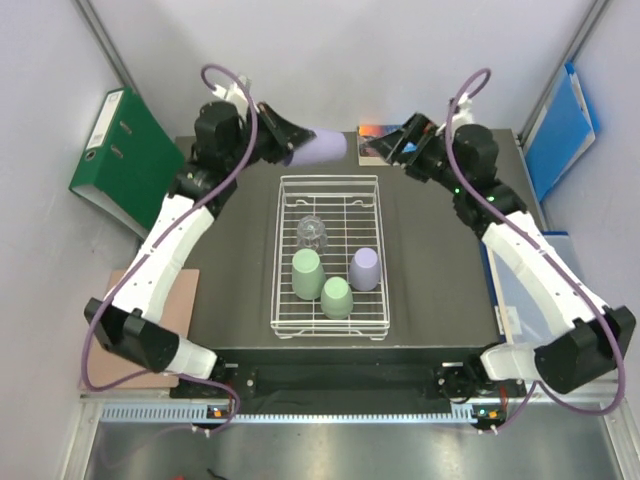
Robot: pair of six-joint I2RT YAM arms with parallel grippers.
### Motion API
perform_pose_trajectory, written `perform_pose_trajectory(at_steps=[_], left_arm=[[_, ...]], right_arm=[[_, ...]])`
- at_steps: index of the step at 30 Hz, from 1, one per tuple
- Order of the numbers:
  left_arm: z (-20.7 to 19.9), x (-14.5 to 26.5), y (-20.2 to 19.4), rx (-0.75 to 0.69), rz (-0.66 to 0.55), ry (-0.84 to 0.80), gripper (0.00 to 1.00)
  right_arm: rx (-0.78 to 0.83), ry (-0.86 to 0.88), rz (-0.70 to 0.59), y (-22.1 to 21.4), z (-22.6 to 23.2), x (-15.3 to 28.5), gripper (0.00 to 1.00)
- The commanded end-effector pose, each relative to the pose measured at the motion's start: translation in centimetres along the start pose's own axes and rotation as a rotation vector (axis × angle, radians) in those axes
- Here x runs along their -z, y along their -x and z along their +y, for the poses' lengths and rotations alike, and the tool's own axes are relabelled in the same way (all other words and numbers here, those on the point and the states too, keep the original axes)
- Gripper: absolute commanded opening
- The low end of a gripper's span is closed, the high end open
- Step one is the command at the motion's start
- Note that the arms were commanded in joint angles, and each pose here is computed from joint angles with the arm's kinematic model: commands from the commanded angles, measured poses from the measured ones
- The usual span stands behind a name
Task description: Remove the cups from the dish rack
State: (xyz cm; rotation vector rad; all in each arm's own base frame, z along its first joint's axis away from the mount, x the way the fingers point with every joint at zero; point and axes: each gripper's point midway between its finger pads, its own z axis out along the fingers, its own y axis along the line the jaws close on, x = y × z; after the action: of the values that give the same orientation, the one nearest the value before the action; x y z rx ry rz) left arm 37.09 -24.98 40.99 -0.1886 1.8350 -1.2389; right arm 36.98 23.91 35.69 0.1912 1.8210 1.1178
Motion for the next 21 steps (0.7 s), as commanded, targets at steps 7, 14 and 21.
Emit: perform_pose_trajectory(at_steps=[7,14,21], left_arm=[[16.9,2.3,7.0,-0.286,-0.023,0.99,0.0],[27.0,2.2,7.9,-0.302,0.047,1.204,0.0],[32.2,-1.0,7.1,-0.313,0.102,1.198,0.0]], right_arm=[[0.453,-0.931,-0.161,5.1,-11.5,9.0,1.0],[0.528,-0.869,-0.113,3.0,-11.0,9.9,1.0],[0.531,-0.828,-0.029,0.6,-11.6,9.4,1.0]])
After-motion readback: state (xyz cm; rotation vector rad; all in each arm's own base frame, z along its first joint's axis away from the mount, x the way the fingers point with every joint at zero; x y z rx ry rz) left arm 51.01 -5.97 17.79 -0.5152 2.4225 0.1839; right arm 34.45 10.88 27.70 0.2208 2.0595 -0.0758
